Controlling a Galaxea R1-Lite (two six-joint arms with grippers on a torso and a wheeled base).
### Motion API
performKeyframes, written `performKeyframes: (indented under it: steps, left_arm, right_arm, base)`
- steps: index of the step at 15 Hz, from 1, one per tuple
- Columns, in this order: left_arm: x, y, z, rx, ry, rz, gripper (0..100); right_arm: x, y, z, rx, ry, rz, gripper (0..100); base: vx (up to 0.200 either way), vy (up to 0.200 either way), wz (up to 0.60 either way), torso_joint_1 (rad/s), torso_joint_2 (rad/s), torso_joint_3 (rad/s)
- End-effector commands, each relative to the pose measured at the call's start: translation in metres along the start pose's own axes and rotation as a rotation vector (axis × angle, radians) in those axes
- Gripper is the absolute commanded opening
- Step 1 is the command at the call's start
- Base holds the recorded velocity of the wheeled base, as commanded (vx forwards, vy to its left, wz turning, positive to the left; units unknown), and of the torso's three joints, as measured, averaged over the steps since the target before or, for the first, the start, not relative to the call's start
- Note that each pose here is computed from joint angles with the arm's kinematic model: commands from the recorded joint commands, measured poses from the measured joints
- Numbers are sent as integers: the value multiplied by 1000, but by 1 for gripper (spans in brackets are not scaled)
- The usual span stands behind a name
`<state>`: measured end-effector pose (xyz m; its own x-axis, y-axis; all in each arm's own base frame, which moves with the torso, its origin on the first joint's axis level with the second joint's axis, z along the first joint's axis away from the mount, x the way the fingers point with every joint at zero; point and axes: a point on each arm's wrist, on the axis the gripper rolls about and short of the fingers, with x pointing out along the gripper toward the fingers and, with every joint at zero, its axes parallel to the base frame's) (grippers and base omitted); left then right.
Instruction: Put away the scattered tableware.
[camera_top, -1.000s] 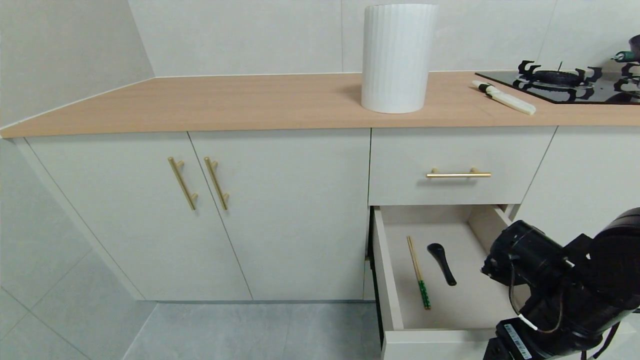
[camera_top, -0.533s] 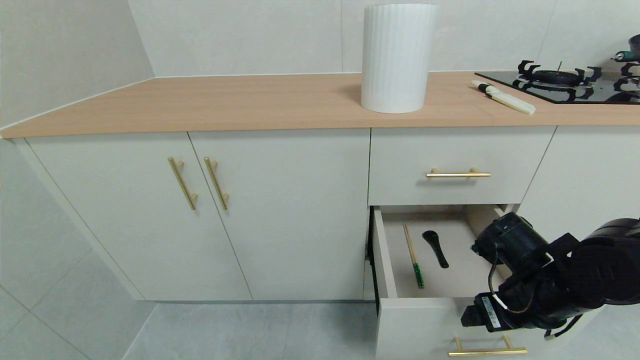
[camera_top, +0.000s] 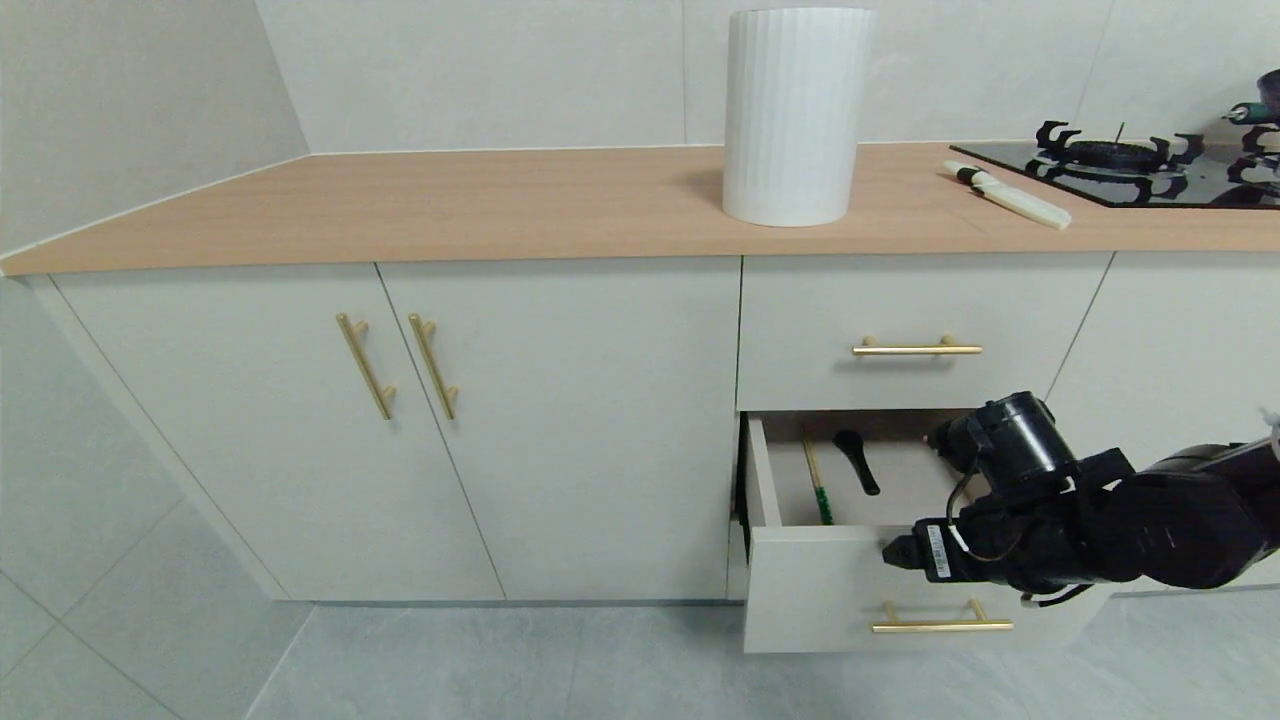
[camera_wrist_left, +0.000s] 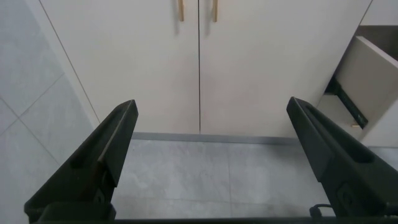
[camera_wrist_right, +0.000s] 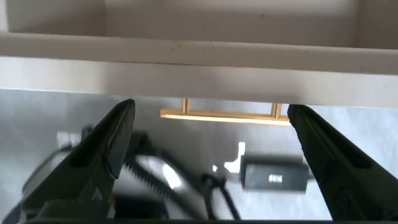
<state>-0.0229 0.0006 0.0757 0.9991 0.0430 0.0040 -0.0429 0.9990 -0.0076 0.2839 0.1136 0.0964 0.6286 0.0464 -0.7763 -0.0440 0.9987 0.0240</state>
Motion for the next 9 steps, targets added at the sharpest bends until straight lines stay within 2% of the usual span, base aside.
performKeyframes:
  steps: [1,4,6,8,9]
  left_arm:
    - [0,0,0,0,1,0,100]
    - [0,0,0,0,1,0,100]
    - [0,0,0,0,1,0,100]
    - [0,0,0,0,1,2,100]
    - [0,0,0,0,1,2,100]
  right_arm:
    - [27,-9,7,-8,-33,-23,100]
    - [53,-10,28,3,-170,-13,100]
    - [63,-9,35,10,-224,-20,100]
    - [72,-8,35,19,-252,-45,100]
    - [87,-8,35,37,-309,-74,100]
  base:
    - [0,0,0,0,0,0]
    - [0,0,0,0,0,0]
    - [0,0,0,0,0,0]
    - [0,0,0,0,0,0]
    - [0,0,0,0,0,0]
